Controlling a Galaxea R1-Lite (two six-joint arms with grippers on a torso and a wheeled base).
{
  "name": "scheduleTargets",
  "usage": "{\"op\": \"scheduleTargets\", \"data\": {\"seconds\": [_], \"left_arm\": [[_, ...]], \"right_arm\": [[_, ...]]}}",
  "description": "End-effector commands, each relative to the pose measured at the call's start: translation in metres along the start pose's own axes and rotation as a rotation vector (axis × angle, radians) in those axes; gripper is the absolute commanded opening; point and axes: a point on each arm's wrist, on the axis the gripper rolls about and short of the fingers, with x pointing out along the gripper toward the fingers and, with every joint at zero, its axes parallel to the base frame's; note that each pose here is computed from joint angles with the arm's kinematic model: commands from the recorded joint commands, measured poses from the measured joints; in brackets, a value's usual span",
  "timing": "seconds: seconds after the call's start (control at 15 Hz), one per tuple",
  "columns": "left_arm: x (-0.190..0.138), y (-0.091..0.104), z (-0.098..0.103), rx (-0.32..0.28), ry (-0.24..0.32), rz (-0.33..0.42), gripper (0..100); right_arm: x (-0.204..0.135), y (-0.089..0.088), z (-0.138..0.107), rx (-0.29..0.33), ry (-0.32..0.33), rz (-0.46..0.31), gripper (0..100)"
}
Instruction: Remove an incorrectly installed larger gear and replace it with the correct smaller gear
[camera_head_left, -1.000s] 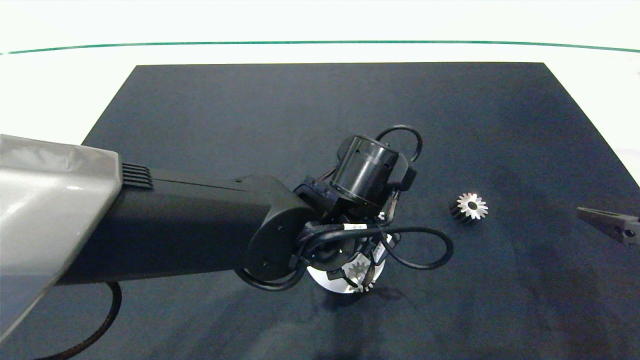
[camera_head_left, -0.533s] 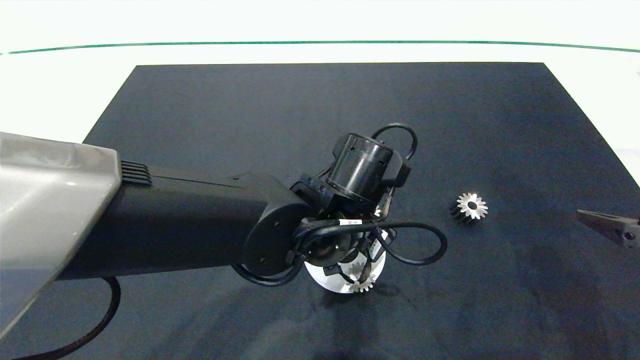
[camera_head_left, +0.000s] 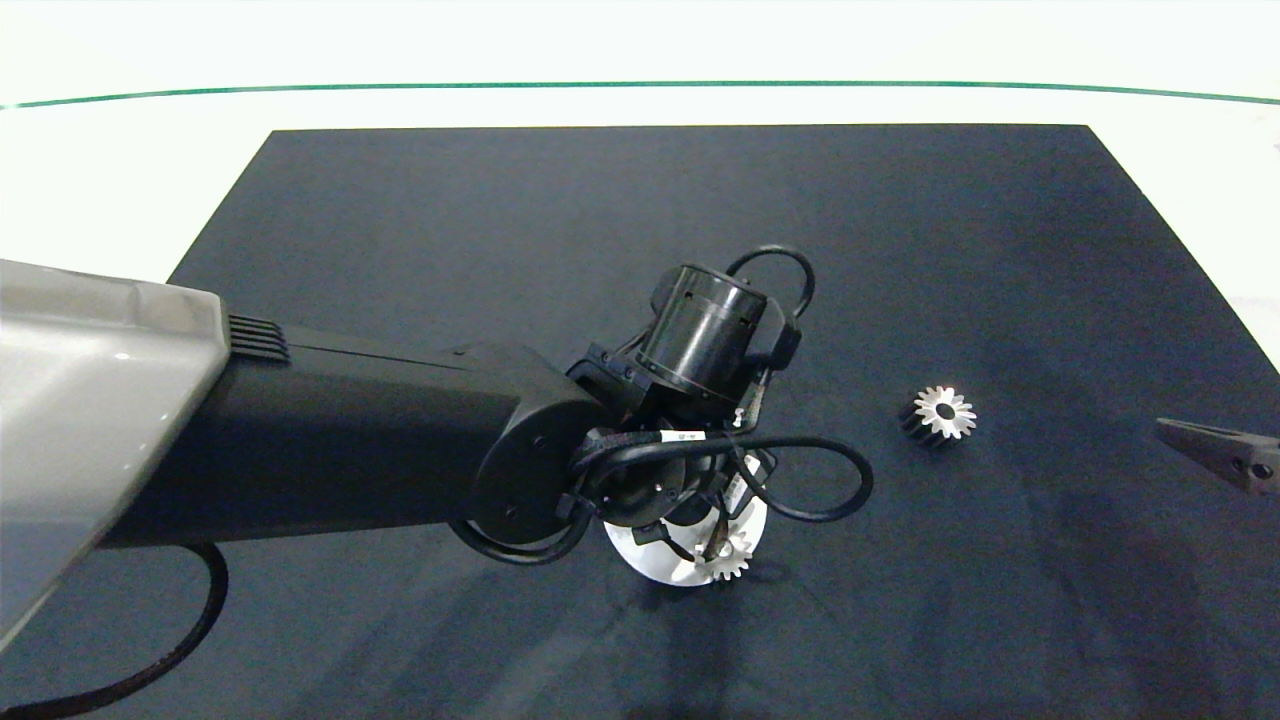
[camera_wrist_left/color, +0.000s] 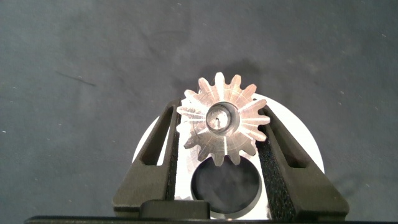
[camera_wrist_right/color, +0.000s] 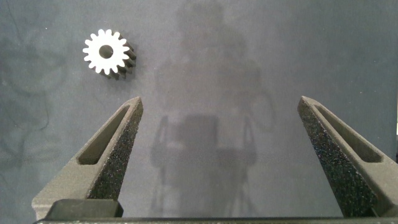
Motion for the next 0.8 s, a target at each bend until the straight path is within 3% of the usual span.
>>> {"op": "scheduleTargets", "data": {"seconds": [0.07,0.27,0.33,0.8], "left_arm": [[-0.0017,-0.0004,0.0005,-0.001,-0.004,0.0,16],[-0.002,-0.0007,-0.0028,0.005,0.007,-0.003,16],[-0.0015,-0.001,-0.0032,0.004,0.01,-0.003,100],[-0.0019,-0.0008,-0.0032,0.004,0.009,-0.003,100]], "right_arm": [[-0.0009,-0.0003,0.0002,0.0,-0.003,-0.003,100],[-0.0009,-0.0003,0.0002,0.0,-0.003,-0.003,100],[-0.0009,-0.0003,0.0002,0.0,-0.003,-0.002,100],[-0.0009,-0.0003,0.0002,0.001,-0.003,-0.003,100]]}}
